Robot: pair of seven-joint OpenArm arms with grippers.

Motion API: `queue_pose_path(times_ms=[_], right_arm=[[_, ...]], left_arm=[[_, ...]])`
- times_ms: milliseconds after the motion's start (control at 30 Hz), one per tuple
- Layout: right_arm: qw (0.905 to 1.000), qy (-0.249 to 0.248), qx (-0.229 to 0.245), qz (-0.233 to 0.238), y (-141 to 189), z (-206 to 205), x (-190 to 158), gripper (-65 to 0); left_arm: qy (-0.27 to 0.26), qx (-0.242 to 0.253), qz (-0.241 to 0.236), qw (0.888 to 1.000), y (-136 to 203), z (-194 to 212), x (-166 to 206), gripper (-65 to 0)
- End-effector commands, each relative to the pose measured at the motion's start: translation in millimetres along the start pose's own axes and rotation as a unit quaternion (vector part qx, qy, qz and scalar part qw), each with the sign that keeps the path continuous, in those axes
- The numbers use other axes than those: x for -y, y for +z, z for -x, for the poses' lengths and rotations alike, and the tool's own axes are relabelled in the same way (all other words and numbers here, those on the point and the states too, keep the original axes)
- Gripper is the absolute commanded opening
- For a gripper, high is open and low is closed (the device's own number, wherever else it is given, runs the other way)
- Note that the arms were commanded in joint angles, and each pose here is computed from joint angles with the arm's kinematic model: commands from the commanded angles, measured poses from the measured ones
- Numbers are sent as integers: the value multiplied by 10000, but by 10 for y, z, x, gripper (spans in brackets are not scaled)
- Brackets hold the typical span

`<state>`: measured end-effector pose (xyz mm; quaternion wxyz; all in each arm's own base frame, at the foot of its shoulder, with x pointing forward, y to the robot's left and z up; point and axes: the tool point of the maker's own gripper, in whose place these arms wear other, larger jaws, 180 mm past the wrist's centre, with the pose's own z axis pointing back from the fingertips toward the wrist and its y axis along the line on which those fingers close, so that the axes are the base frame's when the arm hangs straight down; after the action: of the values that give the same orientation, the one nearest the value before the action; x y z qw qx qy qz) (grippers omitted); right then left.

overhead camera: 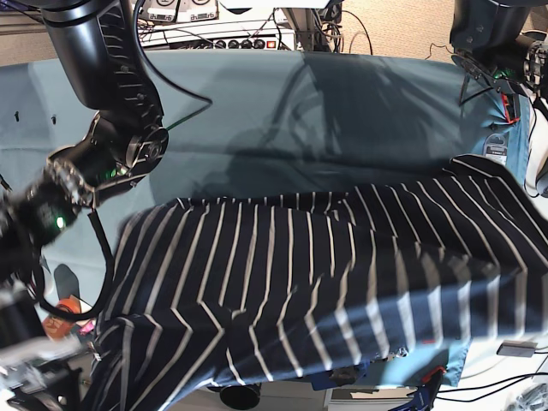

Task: Layout the t-shirt on the table in an organized manner, then fold the t-shirt properly
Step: 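Lower the shirt flat onto the table with both grippers and release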

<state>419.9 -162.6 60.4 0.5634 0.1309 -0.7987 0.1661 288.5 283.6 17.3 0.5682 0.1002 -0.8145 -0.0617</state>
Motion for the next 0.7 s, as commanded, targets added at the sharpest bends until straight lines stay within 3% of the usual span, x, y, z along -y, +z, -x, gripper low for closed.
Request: queue_pose_path(times_ms=[0, 100, 200, 400, 500, 567, 633, 667], right_arm=[[9999, 58, 100, 117, -39, -93, 96, -650], [9962, -110, -689, 527, -125, 393, 447, -650], [9886, -494, -1187, 781, -162, 906, 825, -650], [9598, -956, -2132, 1559, 22, 1986, 1566, -650], [9515, -926, -2172, 1970, 139, 2293, 1861, -650], [9440, -889, -2008, 2462, 218, 2370, 2074, -650], [9430, -840, -1895, 2603, 243, 2386, 2153, -650], [9436, -798, -1884, 2602, 253, 2389, 2163, -650]], left_arm=[[129, 53, 139, 9998, -90, 14, 12, -650], [656, -634, 636, 9938, -362, 541, 200, -650], [864, -1276, 847, 9844, -595, 1131, 378, -650], [1001, -2299, 835, 9645, -1022, 2201, 685, -650], [1009, -2534, 916, 9577, -1313, 2583, 894, -650], [907, -2414, 935, 9616, -1524, 2693, 992, -650], [627, -2356, 1083, 9638, -1688, 2753, 1093, -650], [513, -2417, 1175, 9618, -1750, 2782, 1145, -617]])
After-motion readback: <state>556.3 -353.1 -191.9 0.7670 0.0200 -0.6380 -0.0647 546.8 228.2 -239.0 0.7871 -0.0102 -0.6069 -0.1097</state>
